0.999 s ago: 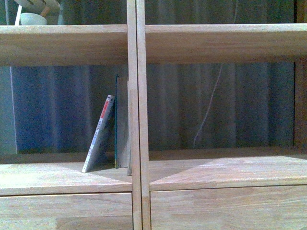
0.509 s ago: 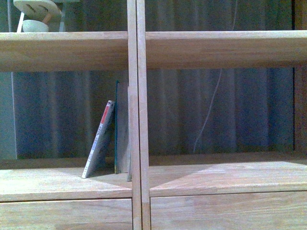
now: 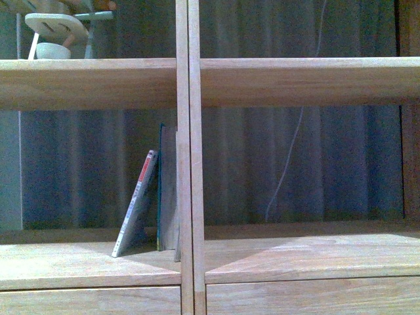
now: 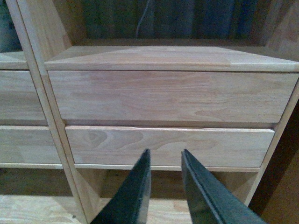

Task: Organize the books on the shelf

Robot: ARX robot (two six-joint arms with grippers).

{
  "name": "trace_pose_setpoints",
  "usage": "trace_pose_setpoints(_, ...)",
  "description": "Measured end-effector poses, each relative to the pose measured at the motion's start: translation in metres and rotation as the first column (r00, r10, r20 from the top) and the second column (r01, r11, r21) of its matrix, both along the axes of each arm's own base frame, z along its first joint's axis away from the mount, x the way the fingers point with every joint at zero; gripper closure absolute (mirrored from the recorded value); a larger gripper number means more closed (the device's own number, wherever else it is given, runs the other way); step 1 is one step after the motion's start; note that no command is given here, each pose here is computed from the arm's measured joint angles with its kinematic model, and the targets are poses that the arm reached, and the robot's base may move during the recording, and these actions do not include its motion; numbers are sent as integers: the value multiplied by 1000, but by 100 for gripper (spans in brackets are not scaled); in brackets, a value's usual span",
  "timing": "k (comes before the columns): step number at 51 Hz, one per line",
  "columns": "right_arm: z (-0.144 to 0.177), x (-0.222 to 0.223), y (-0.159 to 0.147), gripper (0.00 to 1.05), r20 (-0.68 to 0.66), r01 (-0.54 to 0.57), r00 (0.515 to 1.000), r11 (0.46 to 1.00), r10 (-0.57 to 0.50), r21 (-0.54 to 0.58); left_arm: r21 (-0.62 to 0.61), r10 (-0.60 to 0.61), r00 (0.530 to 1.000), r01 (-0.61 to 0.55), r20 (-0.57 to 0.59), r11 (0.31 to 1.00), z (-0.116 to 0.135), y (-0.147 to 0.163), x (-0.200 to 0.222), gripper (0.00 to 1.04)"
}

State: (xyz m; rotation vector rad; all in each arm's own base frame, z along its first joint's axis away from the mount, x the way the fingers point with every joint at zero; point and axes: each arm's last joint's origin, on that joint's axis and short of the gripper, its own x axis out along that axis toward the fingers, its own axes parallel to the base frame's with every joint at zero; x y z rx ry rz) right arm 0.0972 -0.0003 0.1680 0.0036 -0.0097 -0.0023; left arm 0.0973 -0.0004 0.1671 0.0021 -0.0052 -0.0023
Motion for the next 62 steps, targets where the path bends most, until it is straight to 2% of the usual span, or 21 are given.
trace_pose_setpoints(7, 0, 0, 0, 38, 0, 0, 1000, 1000, 0, 0, 0, 0, 1000, 0, 0, 1000, 0, 0, 0, 34)
trace_pose_setpoints(13, 0, 0, 0, 19, 0, 0, 1000, 1000, 0, 0, 0, 0, 1000, 0, 0, 1000, 0, 0, 0, 15)
trace_pose_setpoints(17, 0, 0, 0, 7, 0, 0, 1000, 1000, 0, 0, 0, 0, 1000, 0, 0, 1000, 0, 0, 0, 6)
trace_pose_setpoints(62, 0, 0, 0, 7, 0, 0, 1000, 1000, 0, 0, 0, 0, 1000, 0, 0, 1000, 0, 0, 0, 7)
